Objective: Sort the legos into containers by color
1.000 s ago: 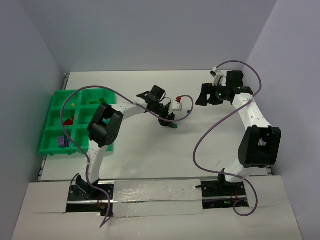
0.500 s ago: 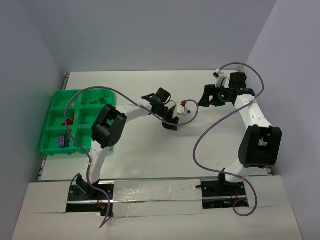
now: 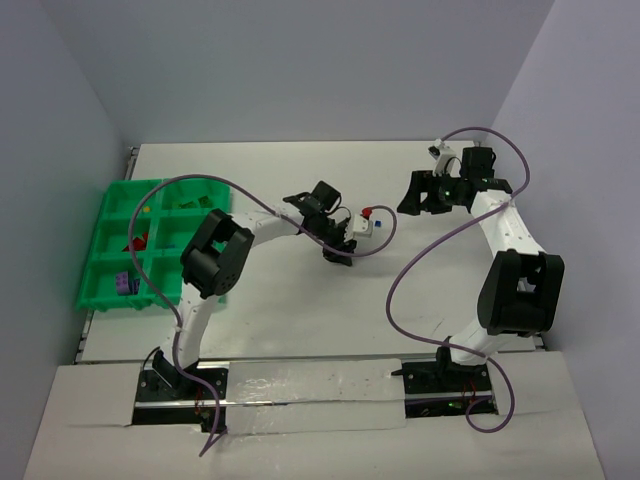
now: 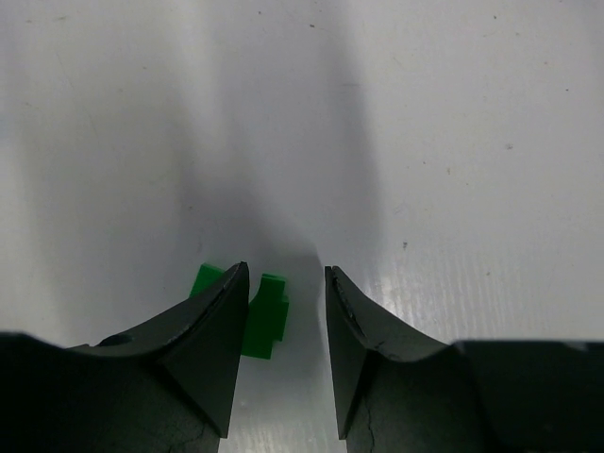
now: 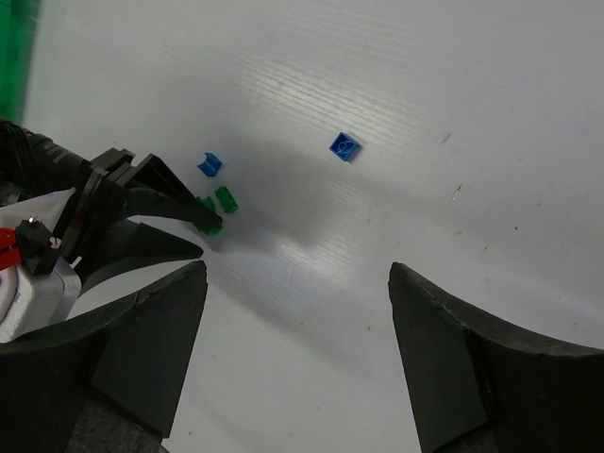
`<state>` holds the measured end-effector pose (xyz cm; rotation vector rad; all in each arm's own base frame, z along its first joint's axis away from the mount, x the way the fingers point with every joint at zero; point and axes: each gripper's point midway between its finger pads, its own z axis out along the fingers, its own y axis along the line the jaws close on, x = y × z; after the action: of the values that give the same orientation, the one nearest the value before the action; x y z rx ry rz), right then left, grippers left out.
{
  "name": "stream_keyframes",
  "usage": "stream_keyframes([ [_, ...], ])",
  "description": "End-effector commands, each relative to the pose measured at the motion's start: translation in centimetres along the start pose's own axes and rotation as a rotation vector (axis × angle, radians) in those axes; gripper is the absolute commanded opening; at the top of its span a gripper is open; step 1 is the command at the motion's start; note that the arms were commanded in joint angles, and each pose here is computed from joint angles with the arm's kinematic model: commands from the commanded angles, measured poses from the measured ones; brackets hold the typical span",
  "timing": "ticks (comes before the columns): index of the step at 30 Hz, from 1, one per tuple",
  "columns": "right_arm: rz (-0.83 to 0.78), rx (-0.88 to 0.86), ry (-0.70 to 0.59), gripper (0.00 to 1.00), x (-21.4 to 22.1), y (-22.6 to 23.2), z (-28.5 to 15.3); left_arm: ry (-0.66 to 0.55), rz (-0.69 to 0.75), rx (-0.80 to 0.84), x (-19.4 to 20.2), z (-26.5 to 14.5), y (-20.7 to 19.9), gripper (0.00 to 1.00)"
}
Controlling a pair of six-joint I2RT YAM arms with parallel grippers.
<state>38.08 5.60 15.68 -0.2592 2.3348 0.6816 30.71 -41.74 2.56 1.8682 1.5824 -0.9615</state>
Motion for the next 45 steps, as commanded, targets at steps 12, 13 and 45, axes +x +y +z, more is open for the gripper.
stream_keyframes([
  [12,-0.02,-0.015,-0.041,0.84,-0.8,-0.1,0.0,0.064,0.009,-0.057,1.5,-2.7,-0.1,0.51],
  [13,-0.018,-0.015,-0.04,0.84,-0.8,-0.1,0.0,0.069,0.009,-0.06,1.6,-2.8,0.0,0.52],
  [45,-0.009,-0.051,-0.05,0.82,-1.1,0.4,0.5,-0.111,-0.046,-0.116,-2.8,-10.2,-1.0,0.18],
])
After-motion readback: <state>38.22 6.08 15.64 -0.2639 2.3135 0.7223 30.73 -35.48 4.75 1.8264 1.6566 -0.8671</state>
